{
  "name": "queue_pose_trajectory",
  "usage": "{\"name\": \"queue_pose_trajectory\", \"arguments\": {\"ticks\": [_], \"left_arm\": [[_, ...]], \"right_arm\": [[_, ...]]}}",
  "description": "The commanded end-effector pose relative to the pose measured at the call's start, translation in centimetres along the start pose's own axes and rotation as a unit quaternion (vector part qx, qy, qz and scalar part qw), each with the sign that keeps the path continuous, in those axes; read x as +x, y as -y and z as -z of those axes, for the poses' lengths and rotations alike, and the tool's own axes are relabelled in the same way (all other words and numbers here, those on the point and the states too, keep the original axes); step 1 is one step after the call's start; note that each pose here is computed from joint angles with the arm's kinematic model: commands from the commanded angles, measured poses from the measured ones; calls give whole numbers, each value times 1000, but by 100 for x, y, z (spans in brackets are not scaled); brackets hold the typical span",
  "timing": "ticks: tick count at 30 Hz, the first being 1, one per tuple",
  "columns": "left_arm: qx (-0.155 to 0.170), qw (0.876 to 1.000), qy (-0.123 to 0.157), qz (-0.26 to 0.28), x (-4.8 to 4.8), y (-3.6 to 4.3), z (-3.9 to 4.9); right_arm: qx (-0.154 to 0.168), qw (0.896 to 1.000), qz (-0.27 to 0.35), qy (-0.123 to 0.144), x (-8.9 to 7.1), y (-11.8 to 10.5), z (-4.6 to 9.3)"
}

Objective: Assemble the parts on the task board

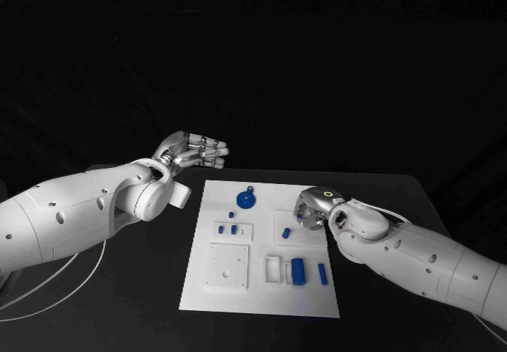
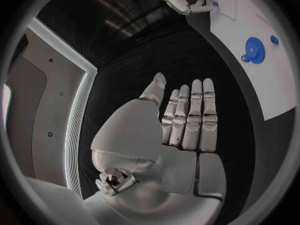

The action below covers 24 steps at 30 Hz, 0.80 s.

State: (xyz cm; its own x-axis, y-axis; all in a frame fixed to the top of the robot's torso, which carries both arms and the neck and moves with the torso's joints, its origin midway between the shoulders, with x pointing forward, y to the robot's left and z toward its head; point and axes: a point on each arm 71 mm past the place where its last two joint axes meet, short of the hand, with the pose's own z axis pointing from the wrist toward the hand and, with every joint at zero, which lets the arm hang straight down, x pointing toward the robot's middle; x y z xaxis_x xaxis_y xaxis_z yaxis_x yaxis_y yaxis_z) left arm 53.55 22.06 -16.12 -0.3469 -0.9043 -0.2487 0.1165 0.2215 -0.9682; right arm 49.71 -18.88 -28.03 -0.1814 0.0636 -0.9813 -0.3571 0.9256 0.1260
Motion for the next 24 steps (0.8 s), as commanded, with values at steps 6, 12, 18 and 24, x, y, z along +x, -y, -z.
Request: {"name": "queue_pose_trajectory", "arguments": {"ticks": [6,12,18,24], "left_arm": [[0,1000,-4,5,11,5,-2],[-2,1000,-4,5,-2,-1,-1],[-4,1000,0,3,-38,-16,-9],[-8,1000,6,3,-93,-37,-8]], "right_arm": [[3,1000,22,4,28,-28,8],[5,999,25,29,-11,-36,18],[0,998,20,52,-84,-48,56],[-6,997,6,76,-286,-75,105]]}}
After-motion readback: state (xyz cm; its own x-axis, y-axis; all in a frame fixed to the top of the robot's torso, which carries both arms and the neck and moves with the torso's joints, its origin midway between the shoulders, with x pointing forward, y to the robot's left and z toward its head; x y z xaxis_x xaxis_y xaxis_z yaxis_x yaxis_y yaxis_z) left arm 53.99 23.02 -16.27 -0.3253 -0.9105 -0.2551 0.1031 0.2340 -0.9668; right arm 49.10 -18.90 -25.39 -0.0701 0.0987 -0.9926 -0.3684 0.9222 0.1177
